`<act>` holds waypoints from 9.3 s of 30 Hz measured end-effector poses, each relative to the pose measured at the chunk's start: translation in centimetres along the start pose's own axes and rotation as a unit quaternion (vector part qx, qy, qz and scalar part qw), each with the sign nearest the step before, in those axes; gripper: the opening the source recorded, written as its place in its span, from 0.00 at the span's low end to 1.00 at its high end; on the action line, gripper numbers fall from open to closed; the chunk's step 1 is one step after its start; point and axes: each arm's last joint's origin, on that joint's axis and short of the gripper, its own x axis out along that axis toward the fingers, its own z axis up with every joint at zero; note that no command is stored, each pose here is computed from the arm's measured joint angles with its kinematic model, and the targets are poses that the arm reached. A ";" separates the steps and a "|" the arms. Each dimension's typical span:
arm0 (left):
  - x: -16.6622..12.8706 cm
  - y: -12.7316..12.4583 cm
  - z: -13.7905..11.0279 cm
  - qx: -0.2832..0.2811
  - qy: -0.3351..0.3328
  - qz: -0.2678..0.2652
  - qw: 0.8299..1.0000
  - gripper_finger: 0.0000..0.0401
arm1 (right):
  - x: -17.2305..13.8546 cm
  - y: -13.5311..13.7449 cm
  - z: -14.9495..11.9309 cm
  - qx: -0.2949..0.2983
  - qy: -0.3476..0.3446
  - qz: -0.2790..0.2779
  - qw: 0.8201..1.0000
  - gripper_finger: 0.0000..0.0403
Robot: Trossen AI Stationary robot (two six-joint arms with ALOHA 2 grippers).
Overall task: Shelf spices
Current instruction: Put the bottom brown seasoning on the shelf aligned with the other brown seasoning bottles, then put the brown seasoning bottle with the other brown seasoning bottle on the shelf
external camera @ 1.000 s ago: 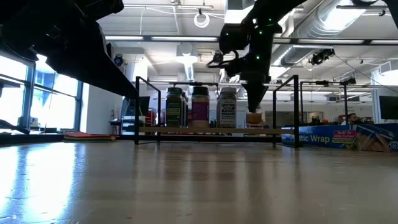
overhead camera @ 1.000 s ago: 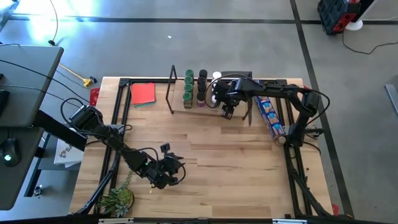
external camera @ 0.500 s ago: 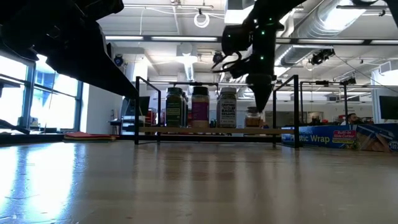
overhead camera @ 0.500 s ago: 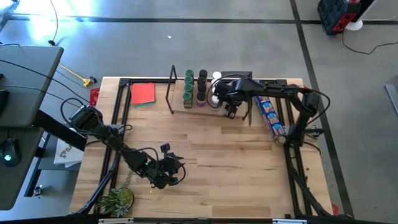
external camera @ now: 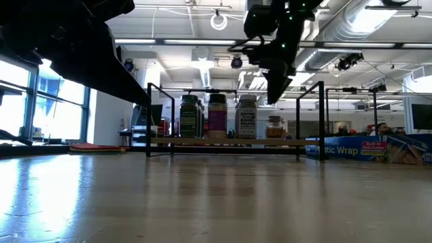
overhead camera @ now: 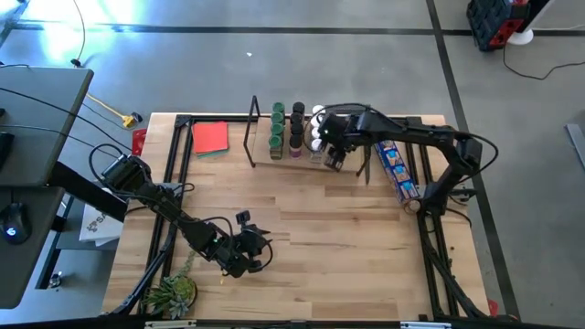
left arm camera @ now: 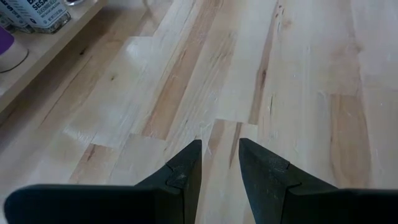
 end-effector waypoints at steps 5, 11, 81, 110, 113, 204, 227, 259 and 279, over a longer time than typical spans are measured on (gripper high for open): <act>0.0 0.0 0.0 0.000 0.000 0.000 1.000 0.26 | 1.5 -0.5 0.3 0.018 0.009 0.019 1.000 0.21; 0.0 0.0 0.0 0.000 0.000 0.000 1.000 0.26 | 1.7 -0.7 -0.3 0.017 0.046 0.017 0.999 0.17; 0.0 -0.1 0.0 -0.006 0.005 -0.010 1.000 0.26 | -11.0 4.4 -7.8 -0.019 -0.023 -0.001 1.000 0.16; 0.4 -0.1 1.1 0.027 -0.032 -0.020 0.999 0.26 | -3.8 10.6 -24.7 0.184 0.255 -0.092 0.945 0.22; 0.4 -0.2 1.2 0.030 -0.035 -0.021 0.999 0.26 | -3.1 10.7 -24.9 0.177 0.271 -0.127 0.938 0.22; 0.3 -0.4 1.4 0.023 -0.038 -0.042 0.998 0.26 | -11.8 17.9 -18.2 -0.044 0.087 -0.069 0.993 0.53; 0.3 -0.4 1.4 0.018 -0.038 -0.042 0.998 0.26 | -2.4 12.5 -22.9 0.124 0.101 0.006 0.987 0.74; 0.3 -0.4 1.4 0.017 -0.038 -0.041 0.998 0.26 | -5.6 9.6 -5.9 0.090 0.002 0.059 0.994 0.38; 0.2 -0.5 1.4 0.015 -0.039 -0.045 0.998 0.26 | 2.2 1.7 -1.7 0.064 0.101 -0.005 0.993 0.45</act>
